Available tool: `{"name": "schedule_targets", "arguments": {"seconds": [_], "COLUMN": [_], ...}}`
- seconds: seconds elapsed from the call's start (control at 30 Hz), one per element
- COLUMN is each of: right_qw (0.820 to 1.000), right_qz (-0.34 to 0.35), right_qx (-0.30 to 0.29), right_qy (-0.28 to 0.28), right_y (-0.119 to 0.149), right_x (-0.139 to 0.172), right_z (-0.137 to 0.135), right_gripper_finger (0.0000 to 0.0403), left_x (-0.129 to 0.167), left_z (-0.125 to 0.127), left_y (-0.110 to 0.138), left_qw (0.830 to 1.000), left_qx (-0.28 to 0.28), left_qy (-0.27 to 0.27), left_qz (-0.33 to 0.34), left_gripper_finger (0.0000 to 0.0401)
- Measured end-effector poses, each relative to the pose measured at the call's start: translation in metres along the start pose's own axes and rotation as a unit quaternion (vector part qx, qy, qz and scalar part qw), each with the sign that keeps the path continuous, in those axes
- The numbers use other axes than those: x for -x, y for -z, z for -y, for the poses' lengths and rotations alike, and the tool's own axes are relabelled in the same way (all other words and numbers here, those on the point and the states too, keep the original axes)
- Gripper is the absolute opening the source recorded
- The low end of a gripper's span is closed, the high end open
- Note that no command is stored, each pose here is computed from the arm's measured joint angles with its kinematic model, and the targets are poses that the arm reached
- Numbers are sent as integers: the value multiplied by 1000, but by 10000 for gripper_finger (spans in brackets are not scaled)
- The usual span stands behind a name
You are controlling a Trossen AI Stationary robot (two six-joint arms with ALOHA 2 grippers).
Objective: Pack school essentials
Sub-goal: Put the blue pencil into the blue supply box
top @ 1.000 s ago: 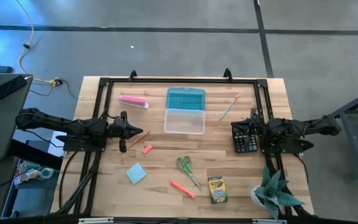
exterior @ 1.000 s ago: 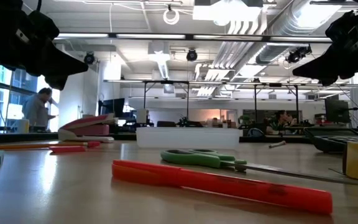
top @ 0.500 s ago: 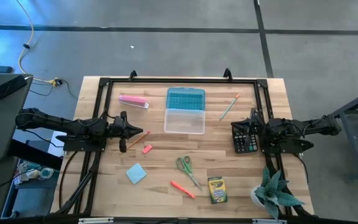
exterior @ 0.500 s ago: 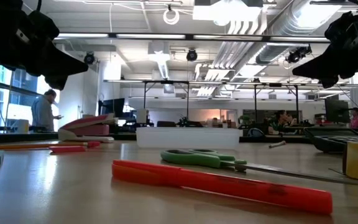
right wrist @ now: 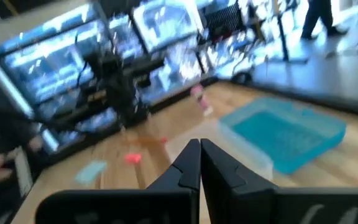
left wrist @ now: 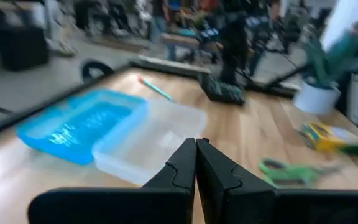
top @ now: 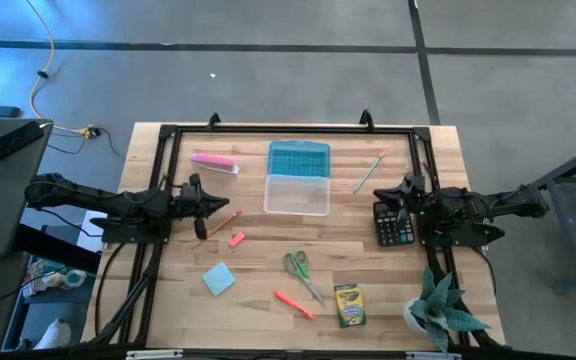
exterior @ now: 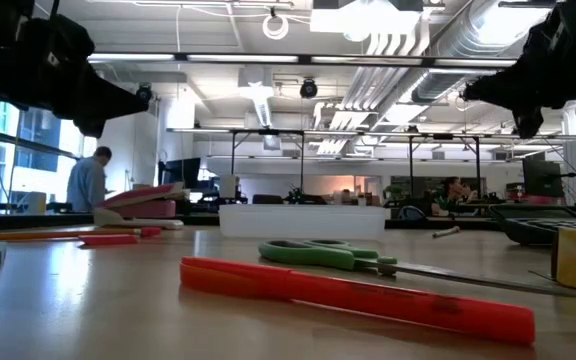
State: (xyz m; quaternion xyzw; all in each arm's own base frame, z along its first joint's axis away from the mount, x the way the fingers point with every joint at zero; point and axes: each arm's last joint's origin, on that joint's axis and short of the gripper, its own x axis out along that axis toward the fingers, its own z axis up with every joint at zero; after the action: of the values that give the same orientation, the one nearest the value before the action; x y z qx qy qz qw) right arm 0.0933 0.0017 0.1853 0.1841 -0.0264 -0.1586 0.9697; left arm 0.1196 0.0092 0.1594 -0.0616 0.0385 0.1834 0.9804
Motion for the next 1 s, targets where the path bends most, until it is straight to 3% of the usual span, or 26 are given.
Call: {"name": "schedule_targets", "arguments": {"seconds": [0.27, 0.43, 0.7, 0.87, 1.0], "right_qw": [991, 979, 959, 939, 928], "right_qz": [121, 160, 118, 74, 17], "right_qx": [39, 27, 16, -23, -47], "right_qy": [40, 122, 257, 336, 369], "right_y": [-27, -57, -97, -122, -137], "right_x": [4, 10, 14, 11, -2], "right_z": [-4, -3, -2, -3, -3], "right_gripper_finger": [2, 18, 60, 72, 72], "left_x": [0, 0, 1, 0, -1], "left_z": [-2, -2, -3, -4, -4], "left_y": [-8, -8, -8, -5, -3], "left_qw": [997, 997, 993, 992, 992], "left_qx": [-25, -37, -85, -90, -95], "left_qy": [-52, -55, -70, -81, -78], "left_qz": [43, 43, 40, 25, 16], "left_gripper_finger": [0, 0, 0, 0, 0]}}
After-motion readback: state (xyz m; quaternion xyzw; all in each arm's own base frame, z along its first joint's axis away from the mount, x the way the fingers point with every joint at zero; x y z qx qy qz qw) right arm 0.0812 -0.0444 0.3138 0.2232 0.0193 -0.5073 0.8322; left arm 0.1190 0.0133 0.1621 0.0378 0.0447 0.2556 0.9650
